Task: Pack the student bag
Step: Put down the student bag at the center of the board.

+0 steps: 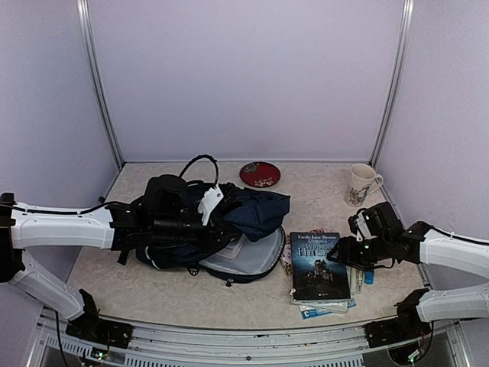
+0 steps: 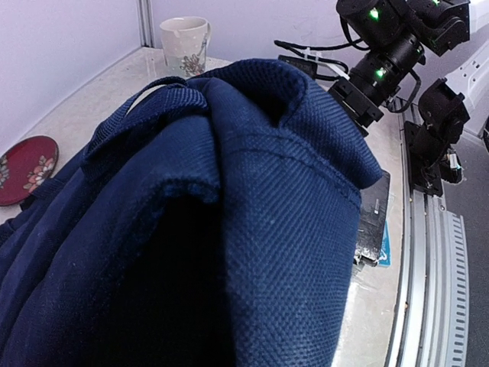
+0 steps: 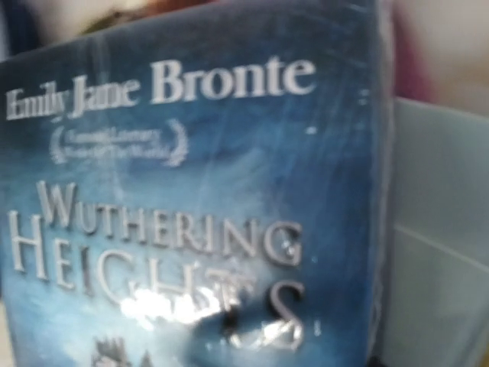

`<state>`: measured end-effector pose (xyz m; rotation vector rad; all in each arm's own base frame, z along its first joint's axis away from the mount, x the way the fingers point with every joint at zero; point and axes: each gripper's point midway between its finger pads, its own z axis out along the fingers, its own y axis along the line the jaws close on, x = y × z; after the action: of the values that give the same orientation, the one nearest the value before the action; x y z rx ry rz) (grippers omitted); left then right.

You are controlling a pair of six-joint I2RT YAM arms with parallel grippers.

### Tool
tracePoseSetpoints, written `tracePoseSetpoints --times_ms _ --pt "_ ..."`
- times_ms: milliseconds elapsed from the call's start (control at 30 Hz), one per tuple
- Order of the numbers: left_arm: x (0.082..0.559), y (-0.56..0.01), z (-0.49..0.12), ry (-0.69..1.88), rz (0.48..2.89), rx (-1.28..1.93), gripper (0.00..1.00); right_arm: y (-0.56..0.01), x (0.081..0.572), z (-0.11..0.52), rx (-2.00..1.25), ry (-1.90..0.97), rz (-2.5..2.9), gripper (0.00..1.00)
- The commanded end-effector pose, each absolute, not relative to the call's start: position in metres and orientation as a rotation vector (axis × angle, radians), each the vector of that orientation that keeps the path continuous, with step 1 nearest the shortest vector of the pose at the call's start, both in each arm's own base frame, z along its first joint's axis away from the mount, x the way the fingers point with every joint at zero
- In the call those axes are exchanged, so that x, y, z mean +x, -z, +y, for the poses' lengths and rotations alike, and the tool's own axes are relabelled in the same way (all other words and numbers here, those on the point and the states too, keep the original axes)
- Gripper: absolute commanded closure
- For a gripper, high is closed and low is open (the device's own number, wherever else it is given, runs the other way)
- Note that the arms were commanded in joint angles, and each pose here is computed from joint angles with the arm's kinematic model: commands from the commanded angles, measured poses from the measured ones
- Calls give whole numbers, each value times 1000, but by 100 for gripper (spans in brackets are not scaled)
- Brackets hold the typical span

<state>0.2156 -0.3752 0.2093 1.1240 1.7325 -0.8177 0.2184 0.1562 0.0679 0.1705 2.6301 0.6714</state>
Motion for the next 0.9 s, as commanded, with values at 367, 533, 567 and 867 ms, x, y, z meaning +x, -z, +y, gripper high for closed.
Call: tracePoseSetpoints --times_ms 367,533,567,867 --pt "154 -205 -437 1241 1695 1224 100 -69 206 203 1 -1058 2603 38" --pt "144 -194 -445 1274 1731 1264 100 -45 188 182 24 -895 2757 35" --pt "144 -193 -445 1268 1733 1261 100 -42 184 179 25 -884 2773 35" --pt "135 -181 -453 1371 1783 1263 100 -73 178 242 -63 -1345 2585 34"
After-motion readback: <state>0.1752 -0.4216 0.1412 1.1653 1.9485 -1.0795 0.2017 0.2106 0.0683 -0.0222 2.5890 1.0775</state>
